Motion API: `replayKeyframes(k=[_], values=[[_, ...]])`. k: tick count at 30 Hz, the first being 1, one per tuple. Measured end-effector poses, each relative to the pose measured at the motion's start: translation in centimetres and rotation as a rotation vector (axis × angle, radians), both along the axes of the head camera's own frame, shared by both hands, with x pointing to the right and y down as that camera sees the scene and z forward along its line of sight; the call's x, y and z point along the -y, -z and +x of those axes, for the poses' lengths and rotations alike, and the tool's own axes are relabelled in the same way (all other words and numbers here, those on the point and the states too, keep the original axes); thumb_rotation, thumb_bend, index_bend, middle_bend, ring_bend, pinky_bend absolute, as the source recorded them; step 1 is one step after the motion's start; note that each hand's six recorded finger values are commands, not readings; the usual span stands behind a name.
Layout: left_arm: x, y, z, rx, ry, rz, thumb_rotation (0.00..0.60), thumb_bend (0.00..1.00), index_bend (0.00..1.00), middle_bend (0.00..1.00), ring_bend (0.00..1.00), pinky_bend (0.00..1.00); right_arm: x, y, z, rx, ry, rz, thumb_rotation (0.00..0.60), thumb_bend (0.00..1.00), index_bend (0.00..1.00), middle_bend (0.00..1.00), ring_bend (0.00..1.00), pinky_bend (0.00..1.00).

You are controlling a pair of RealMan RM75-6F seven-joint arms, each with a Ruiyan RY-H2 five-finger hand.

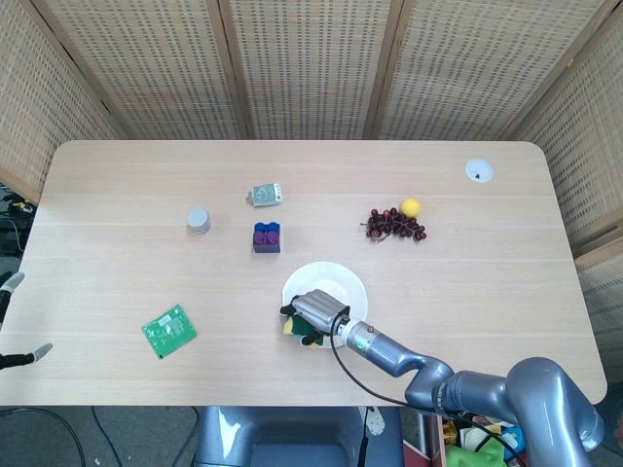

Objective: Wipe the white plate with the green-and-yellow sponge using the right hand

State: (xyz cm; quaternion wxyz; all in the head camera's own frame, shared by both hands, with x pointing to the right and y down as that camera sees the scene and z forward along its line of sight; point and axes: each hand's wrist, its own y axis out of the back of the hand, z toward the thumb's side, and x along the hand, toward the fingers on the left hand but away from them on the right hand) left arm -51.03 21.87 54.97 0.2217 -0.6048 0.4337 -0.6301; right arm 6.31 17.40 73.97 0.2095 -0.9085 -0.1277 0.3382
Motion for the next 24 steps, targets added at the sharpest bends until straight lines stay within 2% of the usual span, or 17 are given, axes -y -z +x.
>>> replayKeyframes(k=[11, 24], values=[[0.1, -0.2, -0.2, 0.003, 0.003, -0.006, 0.6, 0.0, 0.0, 0.0, 0.0, 0.0, -0.7, -1.7, 0.4, -0.044, 0.011, -0.015, 0.6, 0.44, 0.5, 0.53, 0.33, 0.62], [-0.1, -0.3, 0.0, 0.004, -0.003, -0.009, 0.6, 0.0, 0.0, 0.0, 0.0, 0.0, -0.8, -2.1, 1.4, -0.032, -0.011, -0.019, 0.6, 0.45, 0.5, 0.53, 0.33, 0.62]])
